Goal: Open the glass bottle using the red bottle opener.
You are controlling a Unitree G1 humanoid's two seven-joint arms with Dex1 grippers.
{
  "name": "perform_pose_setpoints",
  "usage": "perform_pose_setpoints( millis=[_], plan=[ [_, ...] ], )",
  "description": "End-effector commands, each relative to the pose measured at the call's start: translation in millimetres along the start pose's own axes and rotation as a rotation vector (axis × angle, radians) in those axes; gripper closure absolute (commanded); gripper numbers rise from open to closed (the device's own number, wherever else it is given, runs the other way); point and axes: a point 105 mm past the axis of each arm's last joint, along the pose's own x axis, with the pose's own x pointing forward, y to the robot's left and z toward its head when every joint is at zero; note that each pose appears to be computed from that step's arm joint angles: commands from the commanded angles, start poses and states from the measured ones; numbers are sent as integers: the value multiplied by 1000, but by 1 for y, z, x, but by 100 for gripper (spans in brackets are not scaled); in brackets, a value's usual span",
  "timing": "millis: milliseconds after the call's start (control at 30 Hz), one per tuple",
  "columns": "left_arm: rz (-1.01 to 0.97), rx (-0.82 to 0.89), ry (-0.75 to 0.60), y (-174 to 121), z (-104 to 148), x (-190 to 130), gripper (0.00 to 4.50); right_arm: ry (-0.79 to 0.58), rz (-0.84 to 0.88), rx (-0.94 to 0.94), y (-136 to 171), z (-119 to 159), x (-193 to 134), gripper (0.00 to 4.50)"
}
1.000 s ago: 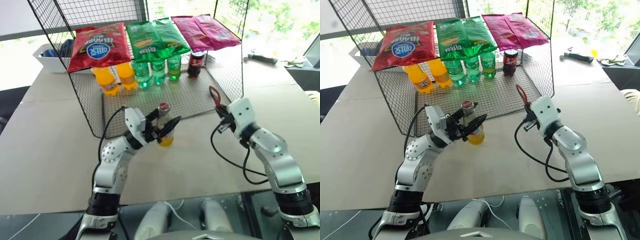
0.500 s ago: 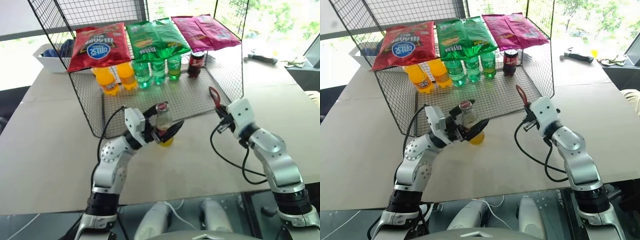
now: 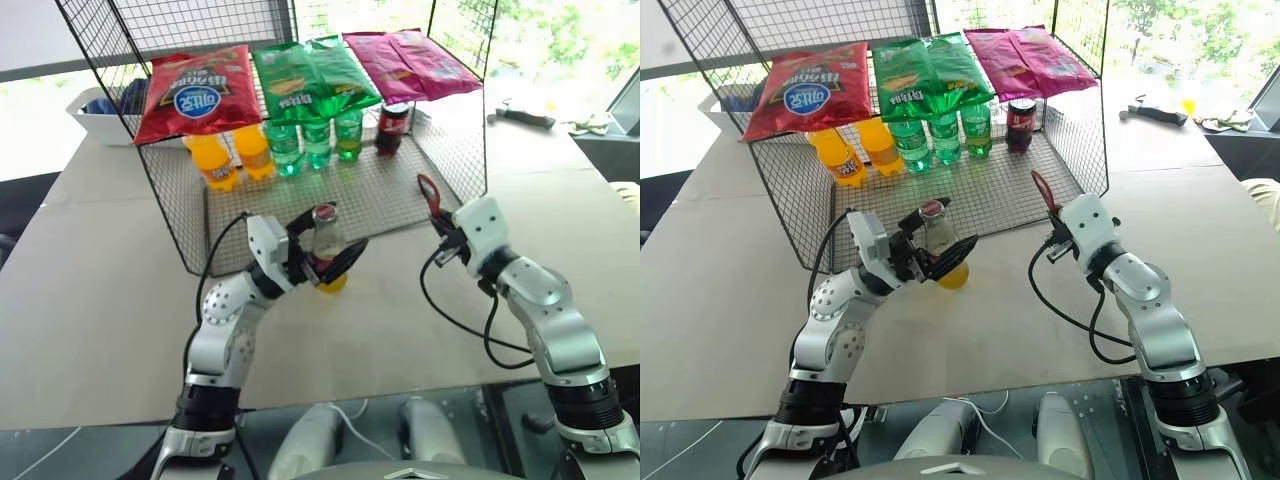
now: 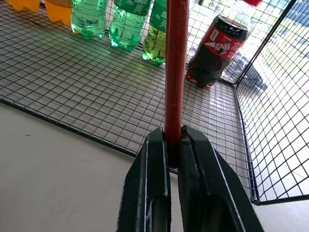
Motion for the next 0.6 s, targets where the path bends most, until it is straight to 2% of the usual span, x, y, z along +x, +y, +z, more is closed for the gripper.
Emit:
perform_pose_setpoints(
  millis=[33,400,433,467,600],
  plan=[
    [-26,35,-55,-3,15,5,2,-54,2,-25,0,14,1,450],
    [-31,34,-49,-3,15,2,2,-56,3,-21,2,14,2,450],
    [-32,32,-49,-4,15,2,51,-56,4,-21,2,14,2,450],
    [-33,31,-49,-4,15,2,70,-56,4,-21,3,14,2,450],
    [-35,26,-46,-5,14,0,255,-57,6,-20,4,14,2,450]
  ],
)
